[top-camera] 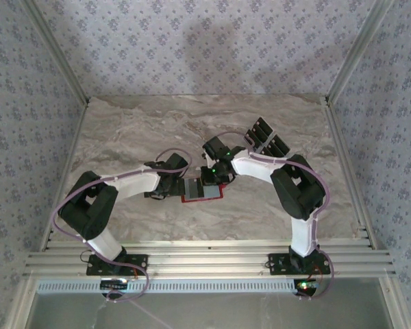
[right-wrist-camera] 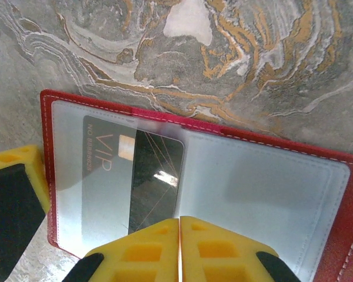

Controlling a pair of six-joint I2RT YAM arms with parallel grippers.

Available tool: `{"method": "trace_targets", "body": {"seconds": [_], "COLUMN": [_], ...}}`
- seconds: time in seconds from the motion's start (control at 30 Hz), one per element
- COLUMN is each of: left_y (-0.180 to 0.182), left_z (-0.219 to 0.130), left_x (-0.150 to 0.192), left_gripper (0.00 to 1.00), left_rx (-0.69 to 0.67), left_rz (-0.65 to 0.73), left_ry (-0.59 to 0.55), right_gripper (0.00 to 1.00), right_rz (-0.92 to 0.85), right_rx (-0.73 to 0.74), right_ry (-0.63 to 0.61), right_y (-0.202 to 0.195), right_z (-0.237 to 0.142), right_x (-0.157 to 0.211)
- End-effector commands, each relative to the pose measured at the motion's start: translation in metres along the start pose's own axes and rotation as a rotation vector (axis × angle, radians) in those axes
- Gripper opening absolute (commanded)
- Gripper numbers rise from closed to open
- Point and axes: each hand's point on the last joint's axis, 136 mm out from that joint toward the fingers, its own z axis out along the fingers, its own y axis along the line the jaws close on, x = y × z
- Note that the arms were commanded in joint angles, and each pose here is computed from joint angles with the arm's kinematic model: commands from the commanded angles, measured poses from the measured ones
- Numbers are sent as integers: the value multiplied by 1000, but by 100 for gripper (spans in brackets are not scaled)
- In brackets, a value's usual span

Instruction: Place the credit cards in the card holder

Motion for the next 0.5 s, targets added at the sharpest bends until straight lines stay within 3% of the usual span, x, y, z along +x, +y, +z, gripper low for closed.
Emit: {"method": "trace_targets", "body": {"seconds": [0.0,0.47], "left_y": [0,-1], "left_z": [8,12], "left_x": [8,10], "left_gripper": [100,100], "left_rx": [-7,-7], "left_rz": [16,17], "left_ry": [32,40], "right_gripper": [11,10], "right_rz": [-1,-25], "right_rx": [10,-10], "right_ry": [26,56], "right_y": [-2,16], "right_z": [11,25], "right_x": [8,13]}}
